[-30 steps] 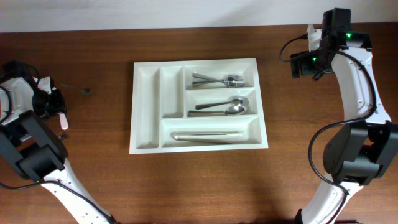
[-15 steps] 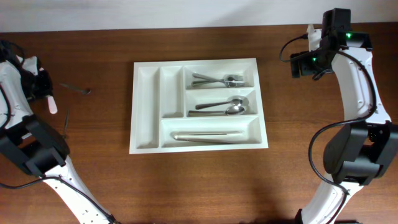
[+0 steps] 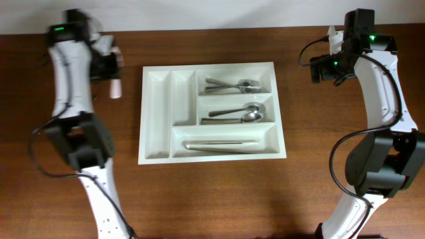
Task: Pack container
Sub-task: 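Carry the pink knife with the left gripper into the narrow left compartment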
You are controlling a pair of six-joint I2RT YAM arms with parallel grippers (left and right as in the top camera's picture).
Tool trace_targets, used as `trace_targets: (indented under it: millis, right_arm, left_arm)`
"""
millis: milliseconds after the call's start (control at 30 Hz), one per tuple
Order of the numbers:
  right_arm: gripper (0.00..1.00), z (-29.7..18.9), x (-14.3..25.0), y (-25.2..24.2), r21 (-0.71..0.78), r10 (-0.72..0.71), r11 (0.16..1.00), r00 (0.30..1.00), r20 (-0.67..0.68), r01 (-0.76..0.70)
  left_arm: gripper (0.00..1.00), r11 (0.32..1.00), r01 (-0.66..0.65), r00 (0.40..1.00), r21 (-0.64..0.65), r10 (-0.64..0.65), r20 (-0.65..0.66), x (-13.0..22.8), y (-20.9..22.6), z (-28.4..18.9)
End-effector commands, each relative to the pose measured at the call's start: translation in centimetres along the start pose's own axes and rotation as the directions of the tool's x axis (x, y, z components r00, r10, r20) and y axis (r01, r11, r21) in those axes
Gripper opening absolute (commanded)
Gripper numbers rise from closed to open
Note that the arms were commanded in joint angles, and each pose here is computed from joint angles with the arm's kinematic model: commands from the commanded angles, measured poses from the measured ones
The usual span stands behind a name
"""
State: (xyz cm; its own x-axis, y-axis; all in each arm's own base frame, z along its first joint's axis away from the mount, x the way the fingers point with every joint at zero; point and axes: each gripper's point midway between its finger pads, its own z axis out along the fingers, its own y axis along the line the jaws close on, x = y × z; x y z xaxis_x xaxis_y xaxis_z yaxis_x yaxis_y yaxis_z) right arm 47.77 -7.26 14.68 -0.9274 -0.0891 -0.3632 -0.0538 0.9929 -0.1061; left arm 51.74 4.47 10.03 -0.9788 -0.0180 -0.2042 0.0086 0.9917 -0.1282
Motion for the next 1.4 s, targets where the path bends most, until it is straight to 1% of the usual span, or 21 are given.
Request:
trace_targets:
  millis: [0, 233, 367, 400, 467, 600, 667, 700, 867, 1133, 1367]
  right_arm:
    - [0.99, -1.0, -0.4, 0.0, 0.005, -0.011, 1.0, 1.0, 0.023, 0.01]
    - [0.99, -1.0, -0.4, 0.0, 0.005, -0.011, 1.0, 1.0, 0.023, 0.01]
    - [0.99, -1.0, -0.4, 0.0, 0.005, -0.011, 1.0, 1.0, 0.023, 0.01]
    - [0.99, -1.0, -0.4, 0.0, 0.005, -0.011, 1.0, 1.0, 0.023, 0.01]
    - [0.99, -1.0, -0.4, 0.0, 0.005, -0.011, 1.0, 1.0, 0.023, 0.01]
    - [0.99, -1.0, -0.4, 0.0, 0.005, -0.011, 1.0, 1.0, 0.023, 0.01]
    - [0.99, -1.0, -0.4, 0.0, 0.005, -0.011, 1.0, 1.0, 0.023, 0.01]
    - [0.99, -1.0, -0.4, 0.0, 0.005, -0.011, 1.0, 1.0, 0.023, 0.01]
    - [0.99, -1.0, -0.4, 0.0, 0.005, -0.011, 1.0, 1.0, 0.023, 0.01]
    - [0.99, -1.0, -0.4, 0.1, 0.005, -0.011, 1.0, 1.0, 0.023, 0.01]
    - [0.99, -1.0, -0.4, 0.0, 0.005, -0.011, 1.0, 1.0, 0.023, 0.01]
  left_arm:
    - [0.02, 0.997, -0.048, 0.998, 0.054, 0.046, 0.03, -1.1, -7.3, 0.1]
    - [0.02, 0.983, -0.151, 0.988, 0.104, 0.149, 0.029, 0.1, -17.9, 1.0]
    - [0.02, 0.984, -0.121, 0.993, 0.129, 0.12, 0.017, 1.4, -23.0, 1.3]
    - [0.02, 0.985, -0.12, 0.993, 0.124, 0.119, 0.015, 1.6, -23.5, 1.4]
    - [0.02, 0.997, -0.057, 0.998, 0.047, 0.058, -0.011, 2.6, -23.5, 1.6]
    - [0.02, 1.0, -0.003, 0.999, -0.022, 0.002, -0.049, 3.6, -22.3, 1.6]
    - [0.02, 0.993, 0.046, 0.993, -0.11, -0.057, -0.103, 5.1, -20.4, 1.3]
    - [0.02, 0.991, 0.055, 0.991, -0.124, -0.069, -0.114, 5.5, -20.1, 1.3]
    - [0.02, 0.988, 0.059, 0.988, -0.141, -0.078, -0.133, 6.0, -19.7, 1.2]
    - [0.02, 0.988, 0.062, 0.989, -0.14, -0.08, -0.127, 5.8, -19.8, 1.6]
    - [0.02, 0.983, 0.054, 0.978, -0.174, -0.087, -0.189, 7.3, -19.0, 4.3]
